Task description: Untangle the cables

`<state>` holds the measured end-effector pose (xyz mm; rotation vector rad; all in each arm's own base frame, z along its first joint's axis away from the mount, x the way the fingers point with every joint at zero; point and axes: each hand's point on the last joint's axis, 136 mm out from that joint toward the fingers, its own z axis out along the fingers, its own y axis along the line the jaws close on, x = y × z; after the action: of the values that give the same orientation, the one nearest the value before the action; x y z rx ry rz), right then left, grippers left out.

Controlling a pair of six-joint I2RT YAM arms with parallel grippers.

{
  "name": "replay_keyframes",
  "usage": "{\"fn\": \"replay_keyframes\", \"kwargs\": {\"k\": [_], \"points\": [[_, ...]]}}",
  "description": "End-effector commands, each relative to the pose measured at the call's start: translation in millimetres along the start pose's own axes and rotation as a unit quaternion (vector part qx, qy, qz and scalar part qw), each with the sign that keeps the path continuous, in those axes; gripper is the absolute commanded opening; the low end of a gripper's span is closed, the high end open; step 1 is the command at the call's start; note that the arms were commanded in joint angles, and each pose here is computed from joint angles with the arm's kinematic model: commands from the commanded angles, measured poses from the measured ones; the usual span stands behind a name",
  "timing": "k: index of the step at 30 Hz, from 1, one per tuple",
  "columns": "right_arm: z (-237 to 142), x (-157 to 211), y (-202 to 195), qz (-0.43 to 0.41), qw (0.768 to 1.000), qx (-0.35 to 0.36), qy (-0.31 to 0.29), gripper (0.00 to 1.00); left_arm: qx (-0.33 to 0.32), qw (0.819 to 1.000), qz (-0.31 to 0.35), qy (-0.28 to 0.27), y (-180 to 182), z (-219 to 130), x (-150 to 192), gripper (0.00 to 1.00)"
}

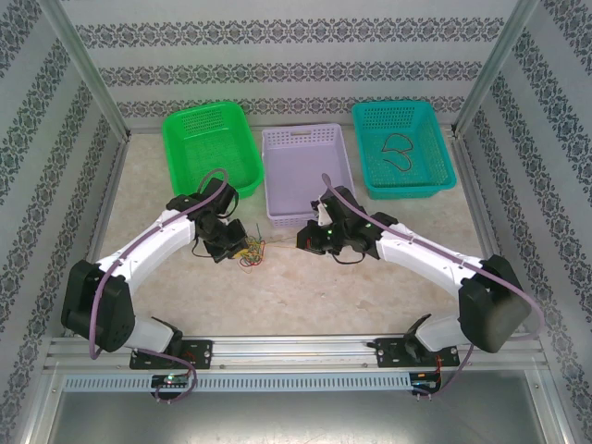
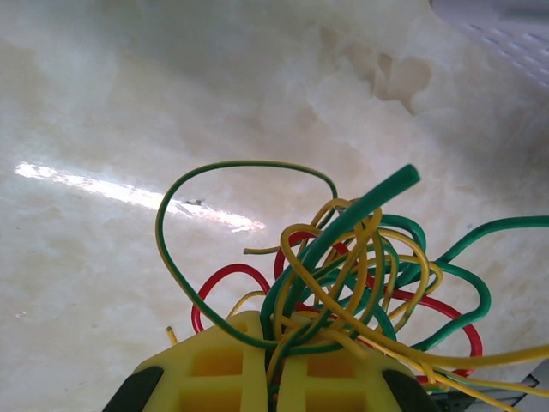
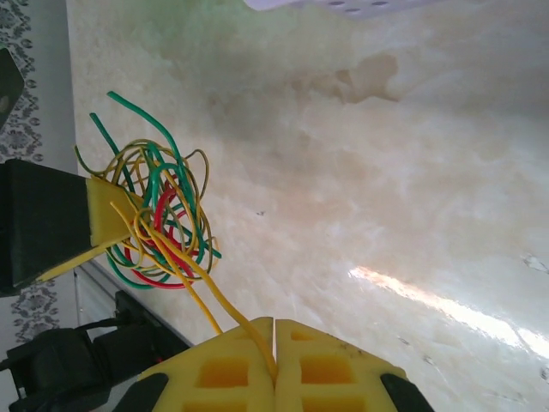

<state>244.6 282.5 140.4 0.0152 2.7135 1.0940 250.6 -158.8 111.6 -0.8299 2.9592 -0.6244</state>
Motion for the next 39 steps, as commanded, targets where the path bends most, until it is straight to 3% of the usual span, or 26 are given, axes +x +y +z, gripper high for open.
{"fn": "replay_keyframes", "kwargs": {"k": [1, 4, 6, 12, 21, 28, 33, 39], "points": [[-37, 4, -62, 0.037, 0.993, 0.110, -0.025, 0.00, -0.142, 0.988, -0.032, -0.058, 62, -5, -22, 0.02], [-51, -4, -61, 0.049, 0.994, 0.090, -0.038, 0.00, -0.160, 0.986, -0.009, -0.047, 66, -3, -22, 0.20], [-47, -1, -56, 0.046, 0.996, 0.076, -0.014, 0.00, -0.161, 0.986, -0.002, -0.038, 67, -1, -19, 0.29], [-16, 28, -59, 0.057, 0.994, 0.088, 0.038, 0.00, -0.141, 0.989, 0.007, -0.046, 56, -7, -14, 0.32], [-17, 39, -94, 0.050, 0.985, 0.155, 0.055, 0.00, -0.194, 0.979, 0.028, -0.058, 68, -13, -10, 0.32], [-11, 43, -98, 0.047, 0.984, 0.158, 0.072, 0.00, -0.086, 0.995, 0.041, 0.016, 11, 11, 38, 0.43], [-9, 40, -98, 0.051, 0.984, 0.157, 0.068, 0.00, -0.118, 0.991, 0.052, 0.041, 24, 30, 59, 0.48], [-9, 40, -96, 0.051, 0.984, 0.153, 0.071, 0.00, -0.181, 0.980, 0.077, 0.032, 41, 56, 44, 0.44]]}}
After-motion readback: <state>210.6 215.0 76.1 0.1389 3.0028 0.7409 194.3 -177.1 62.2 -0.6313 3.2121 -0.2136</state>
